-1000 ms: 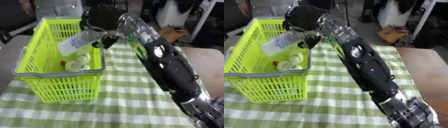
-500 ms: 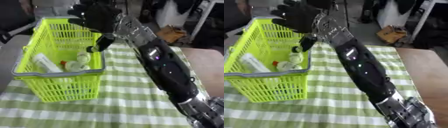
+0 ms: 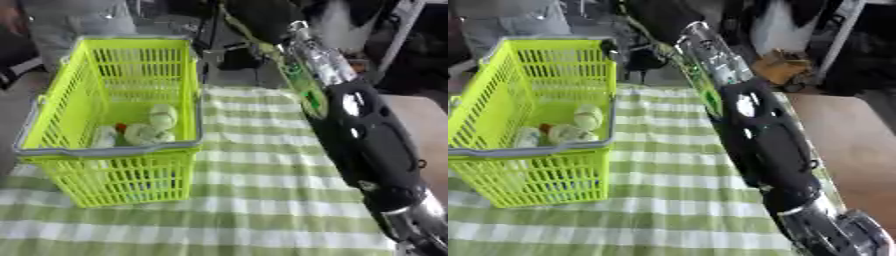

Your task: Pick up objects on the table and place them in the box.

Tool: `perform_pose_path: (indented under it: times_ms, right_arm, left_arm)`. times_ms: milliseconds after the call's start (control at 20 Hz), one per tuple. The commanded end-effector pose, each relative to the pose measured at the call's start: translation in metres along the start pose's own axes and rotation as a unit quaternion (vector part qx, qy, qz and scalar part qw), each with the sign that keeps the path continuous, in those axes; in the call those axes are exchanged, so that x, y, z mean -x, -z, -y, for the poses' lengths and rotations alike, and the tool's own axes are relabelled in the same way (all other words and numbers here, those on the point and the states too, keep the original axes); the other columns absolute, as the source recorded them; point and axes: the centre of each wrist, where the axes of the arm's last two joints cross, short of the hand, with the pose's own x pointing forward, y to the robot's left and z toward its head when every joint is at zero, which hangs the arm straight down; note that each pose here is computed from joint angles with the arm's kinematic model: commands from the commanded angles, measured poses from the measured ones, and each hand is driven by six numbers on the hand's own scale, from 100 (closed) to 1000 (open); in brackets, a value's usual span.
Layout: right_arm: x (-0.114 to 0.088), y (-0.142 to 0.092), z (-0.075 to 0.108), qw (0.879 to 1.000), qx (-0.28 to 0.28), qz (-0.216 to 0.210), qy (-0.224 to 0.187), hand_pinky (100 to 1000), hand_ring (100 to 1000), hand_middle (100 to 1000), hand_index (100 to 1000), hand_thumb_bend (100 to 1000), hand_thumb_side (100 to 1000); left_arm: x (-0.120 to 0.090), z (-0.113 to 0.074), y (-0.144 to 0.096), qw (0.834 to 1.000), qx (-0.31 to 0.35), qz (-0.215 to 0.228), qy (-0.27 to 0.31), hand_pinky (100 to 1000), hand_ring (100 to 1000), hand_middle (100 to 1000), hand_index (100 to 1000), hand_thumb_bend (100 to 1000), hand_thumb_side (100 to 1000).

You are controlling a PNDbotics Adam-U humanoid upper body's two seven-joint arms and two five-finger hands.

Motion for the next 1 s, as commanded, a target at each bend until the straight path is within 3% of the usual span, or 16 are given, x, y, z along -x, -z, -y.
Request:
perform_pose_path:
  times_ms: [50,250,450,1000]
  right_arm:
    - [0.013,-0.015,0.043,0.994,0.073,-0.011,0.084,615,560,661,804,218,427]
    - [0.025,-0.052,0.062,0.986,0.101,-0.030,0.128,602,564,662,802,174,436]
    - [0.031,-0.079,0.069,0.979,0.118,-0.062,0.153,589,555,644,793,147,448]
    - [0.028,-0.109,0.068,0.964,0.152,-0.107,0.191,566,542,625,784,108,474]
  left_arm:
    - [-0.008,-0.003,0.005,1.000,0.002,0.017,0.011,716,1000,874,801,264,871]
    - [-0.009,-0.005,0.005,1.000,-0.002,0.021,0.014,715,1000,874,801,262,871]
    - [-0.008,-0.004,0.005,1.000,-0.004,0.022,0.012,714,1000,874,800,261,872]
    - [-0.007,-0.002,0.004,1.000,-0.007,0.024,0.008,716,1000,871,798,259,873]
